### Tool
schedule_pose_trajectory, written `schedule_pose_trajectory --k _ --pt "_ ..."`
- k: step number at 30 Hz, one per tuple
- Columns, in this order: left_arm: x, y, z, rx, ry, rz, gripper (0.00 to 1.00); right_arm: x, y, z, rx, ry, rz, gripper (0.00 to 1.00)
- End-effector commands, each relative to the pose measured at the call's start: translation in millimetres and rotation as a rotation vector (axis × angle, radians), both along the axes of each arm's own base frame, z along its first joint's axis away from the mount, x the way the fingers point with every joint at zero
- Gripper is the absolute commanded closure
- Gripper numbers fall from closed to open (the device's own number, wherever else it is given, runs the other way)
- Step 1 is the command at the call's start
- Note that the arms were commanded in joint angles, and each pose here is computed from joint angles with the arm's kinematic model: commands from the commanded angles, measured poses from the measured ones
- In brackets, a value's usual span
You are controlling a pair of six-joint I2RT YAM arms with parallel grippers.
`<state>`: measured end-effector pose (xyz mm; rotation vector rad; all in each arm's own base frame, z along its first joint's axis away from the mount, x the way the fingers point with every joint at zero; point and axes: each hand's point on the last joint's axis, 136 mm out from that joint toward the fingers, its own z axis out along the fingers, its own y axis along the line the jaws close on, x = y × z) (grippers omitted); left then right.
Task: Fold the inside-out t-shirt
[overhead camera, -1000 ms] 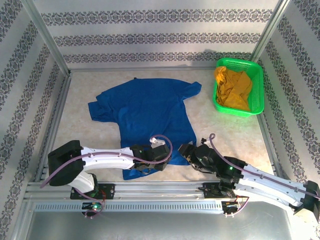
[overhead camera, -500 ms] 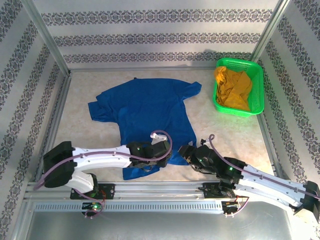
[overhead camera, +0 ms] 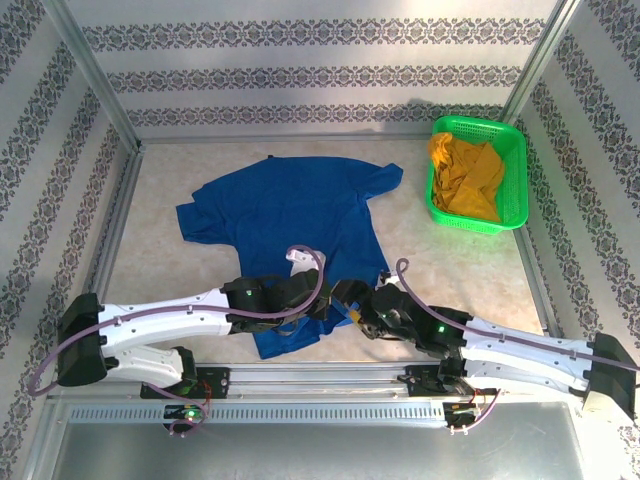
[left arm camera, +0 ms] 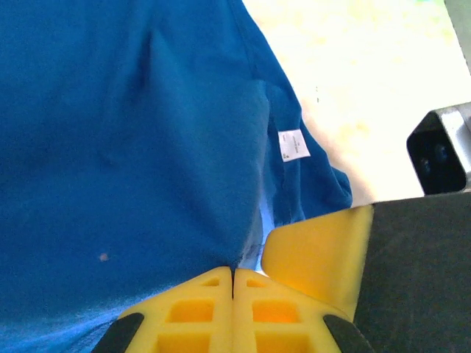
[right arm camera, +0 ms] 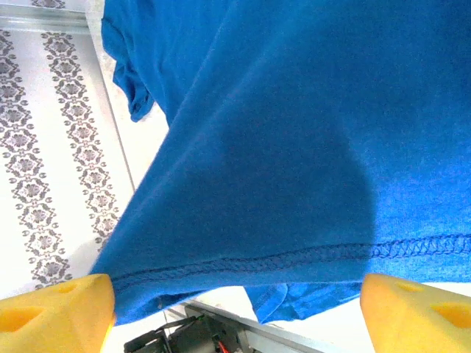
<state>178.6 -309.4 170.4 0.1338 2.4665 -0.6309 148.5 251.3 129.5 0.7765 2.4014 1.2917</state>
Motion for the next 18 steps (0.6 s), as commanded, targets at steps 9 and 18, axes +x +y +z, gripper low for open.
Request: schedule_pose_trajectory --k 9,18 --pt "15 6 23 -0.142 -0.081 0.123 1.0 7 14 29 0.26 -0.014 -0.23 0.07" --pt "9 10 31 -0.219 -0.087 0.105 1.0 27 7 11 0.267 -0.004 -0.403 0.07"
